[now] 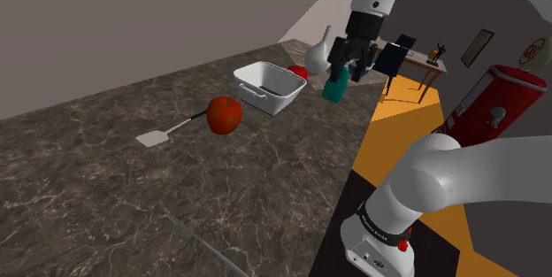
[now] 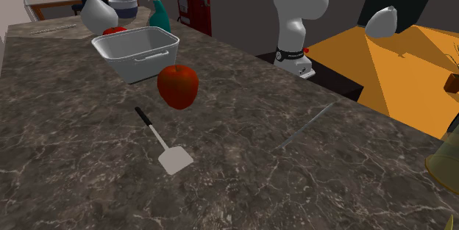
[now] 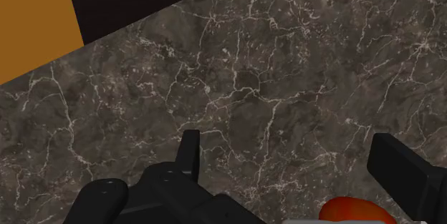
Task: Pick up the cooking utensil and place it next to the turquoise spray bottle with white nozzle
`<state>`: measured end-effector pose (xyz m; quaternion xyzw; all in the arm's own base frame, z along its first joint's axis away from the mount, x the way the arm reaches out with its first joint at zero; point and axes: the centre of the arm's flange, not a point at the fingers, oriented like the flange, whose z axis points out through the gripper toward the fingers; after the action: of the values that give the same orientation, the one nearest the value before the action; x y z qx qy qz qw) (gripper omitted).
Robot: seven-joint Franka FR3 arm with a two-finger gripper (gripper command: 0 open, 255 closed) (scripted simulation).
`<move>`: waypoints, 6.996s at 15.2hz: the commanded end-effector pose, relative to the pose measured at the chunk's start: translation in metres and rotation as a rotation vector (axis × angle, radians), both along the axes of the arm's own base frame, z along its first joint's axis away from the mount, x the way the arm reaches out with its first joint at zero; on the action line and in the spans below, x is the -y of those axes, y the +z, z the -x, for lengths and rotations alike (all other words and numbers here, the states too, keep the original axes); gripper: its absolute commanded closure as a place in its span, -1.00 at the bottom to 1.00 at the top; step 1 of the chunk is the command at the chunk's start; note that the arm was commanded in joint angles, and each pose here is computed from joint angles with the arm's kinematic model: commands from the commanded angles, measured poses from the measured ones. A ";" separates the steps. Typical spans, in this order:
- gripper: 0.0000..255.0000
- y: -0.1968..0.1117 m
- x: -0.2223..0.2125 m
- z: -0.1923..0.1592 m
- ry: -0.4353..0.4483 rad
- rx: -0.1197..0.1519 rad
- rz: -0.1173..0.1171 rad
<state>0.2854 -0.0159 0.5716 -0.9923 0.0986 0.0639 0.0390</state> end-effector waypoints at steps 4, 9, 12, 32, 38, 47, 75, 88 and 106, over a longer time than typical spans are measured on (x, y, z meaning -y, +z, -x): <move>-1.00 -0.017 -0.033 -0.012 -0.081 0.008 0.014; -1.00 -0.047 -0.086 -0.037 -0.215 0.020 0.037; -1.00 -0.065 -0.116 -0.056 -0.296 0.028 0.051; -1.00 -0.190 -0.256 -0.234 -0.835 0.078 0.145; -1.00 -0.227 -0.275 -0.301 -0.996 0.094 0.173; -1.00 -0.274 -0.281 -0.359 -1.131 0.106 0.196; 1.00 -0.266 -0.280 -0.359 -1.131 0.106 0.196; 1.00 -0.197 -0.280 -0.359 -1.131 0.106 0.196; 1.00 -0.102 -0.280 -0.359 -1.131 0.106 0.196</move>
<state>0.6446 0.2642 0.4636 -0.7860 0.6173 -0.0264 -0.0202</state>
